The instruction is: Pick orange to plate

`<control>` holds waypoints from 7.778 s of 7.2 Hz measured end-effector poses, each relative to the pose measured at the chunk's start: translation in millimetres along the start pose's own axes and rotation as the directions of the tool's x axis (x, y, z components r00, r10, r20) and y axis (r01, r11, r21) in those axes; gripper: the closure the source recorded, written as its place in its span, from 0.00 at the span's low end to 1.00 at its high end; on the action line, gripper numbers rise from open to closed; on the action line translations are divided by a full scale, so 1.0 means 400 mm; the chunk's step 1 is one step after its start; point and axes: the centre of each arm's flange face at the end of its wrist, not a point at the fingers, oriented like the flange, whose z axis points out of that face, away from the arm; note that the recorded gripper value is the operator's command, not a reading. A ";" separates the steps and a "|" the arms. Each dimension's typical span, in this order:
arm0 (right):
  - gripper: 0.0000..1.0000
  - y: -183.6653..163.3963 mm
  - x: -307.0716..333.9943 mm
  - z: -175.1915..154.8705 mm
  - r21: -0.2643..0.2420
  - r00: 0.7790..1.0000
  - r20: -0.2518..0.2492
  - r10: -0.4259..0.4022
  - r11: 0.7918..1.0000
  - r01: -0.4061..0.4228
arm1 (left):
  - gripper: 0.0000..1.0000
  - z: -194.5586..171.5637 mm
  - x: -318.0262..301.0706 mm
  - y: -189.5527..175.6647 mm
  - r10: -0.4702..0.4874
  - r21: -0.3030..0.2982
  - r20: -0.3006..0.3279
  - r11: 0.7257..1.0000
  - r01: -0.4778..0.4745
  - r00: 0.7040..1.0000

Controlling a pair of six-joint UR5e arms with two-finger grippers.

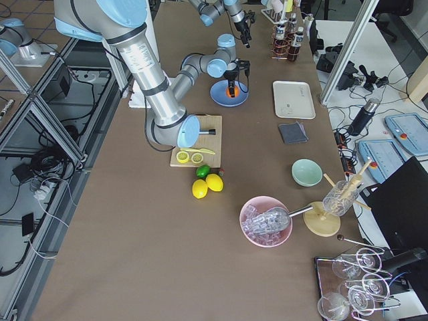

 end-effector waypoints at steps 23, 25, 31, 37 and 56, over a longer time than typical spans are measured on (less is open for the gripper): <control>0.00 -0.378 1.085 -0.464 -0.170 0.984 -0.174 -0.039 0.985 0.009 | 0.02 -0.501 -1.007 -0.046 0.163 -0.292 0.066 0.947 -0.138 0.984; 0.00 -0.384 1.362 -0.509 -0.187 0.986 -0.164 -0.033 0.982 0.002 | 0.02 -0.494 -0.985 -0.043 0.103 -0.288 -0.005 0.952 -0.100 0.995; 0.00 -0.234 1.811 -0.504 -0.182 0.991 -0.122 -0.060 0.983 0.037 | 0.02 -0.456 -0.948 -0.038 0.076 -0.310 -0.034 0.947 -0.083 0.997; 0.00 -0.195 1.891 -0.486 -0.136 0.995 -0.087 -0.044 0.990 0.031 | 0.02 -0.454 -0.947 -0.036 0.079 -0.312 -0.035 0.946 -0.086 0.996; 0.00 -0.203 1.884 -0.489 -0.130 0.997 -0.070 -0.045 0.991 0.036 | 0.02 -0.449 -0.947 -0.051 0.084 -0.312 -0.027 0.946 -0.088 0.996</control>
